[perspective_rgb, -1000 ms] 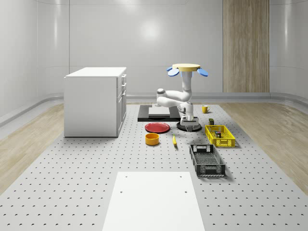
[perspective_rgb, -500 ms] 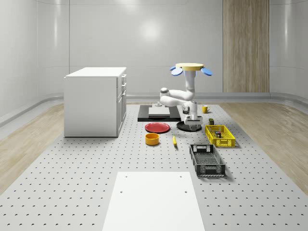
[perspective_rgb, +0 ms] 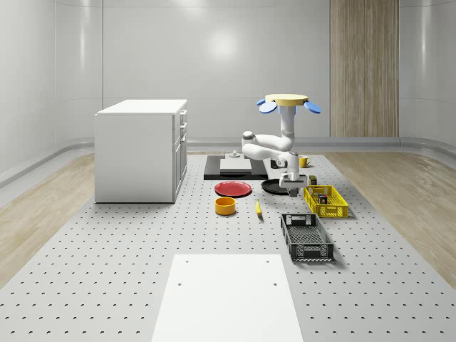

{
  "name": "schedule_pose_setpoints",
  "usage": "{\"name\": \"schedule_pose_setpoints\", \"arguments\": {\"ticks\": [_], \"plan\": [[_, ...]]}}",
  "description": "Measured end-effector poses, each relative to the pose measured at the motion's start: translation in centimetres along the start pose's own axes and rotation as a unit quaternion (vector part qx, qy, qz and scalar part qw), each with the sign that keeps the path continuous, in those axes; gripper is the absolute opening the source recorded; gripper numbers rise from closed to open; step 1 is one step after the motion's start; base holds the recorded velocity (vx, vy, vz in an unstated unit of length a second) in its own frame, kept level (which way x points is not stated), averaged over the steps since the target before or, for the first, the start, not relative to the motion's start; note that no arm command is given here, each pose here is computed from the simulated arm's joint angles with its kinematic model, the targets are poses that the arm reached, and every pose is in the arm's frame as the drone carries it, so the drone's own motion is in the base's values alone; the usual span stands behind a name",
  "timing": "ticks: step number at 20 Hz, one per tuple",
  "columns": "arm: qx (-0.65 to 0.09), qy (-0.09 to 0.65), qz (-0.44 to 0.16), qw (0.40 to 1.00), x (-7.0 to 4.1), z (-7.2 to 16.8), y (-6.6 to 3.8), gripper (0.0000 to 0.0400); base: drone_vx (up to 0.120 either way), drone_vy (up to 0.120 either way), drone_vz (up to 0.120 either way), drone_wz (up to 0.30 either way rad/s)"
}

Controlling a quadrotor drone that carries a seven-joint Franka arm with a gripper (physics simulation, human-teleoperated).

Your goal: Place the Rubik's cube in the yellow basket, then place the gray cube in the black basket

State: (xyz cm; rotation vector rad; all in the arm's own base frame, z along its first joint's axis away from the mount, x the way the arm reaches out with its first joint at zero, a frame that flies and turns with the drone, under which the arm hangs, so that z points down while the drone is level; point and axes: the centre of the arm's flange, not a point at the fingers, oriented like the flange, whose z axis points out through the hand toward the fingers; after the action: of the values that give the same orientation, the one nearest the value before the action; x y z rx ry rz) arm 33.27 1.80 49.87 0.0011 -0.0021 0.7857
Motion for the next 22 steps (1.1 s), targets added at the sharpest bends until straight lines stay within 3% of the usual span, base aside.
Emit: {"name": "schedule_pose_setpoints", "arguments": {"ticks": [22], "plan": [[0.000, 0.000, 0.000, 1.000, 0.00, 0.00, 0.00, 0.0250, 0.120, 0.000, 0.000, 0.000]]}}
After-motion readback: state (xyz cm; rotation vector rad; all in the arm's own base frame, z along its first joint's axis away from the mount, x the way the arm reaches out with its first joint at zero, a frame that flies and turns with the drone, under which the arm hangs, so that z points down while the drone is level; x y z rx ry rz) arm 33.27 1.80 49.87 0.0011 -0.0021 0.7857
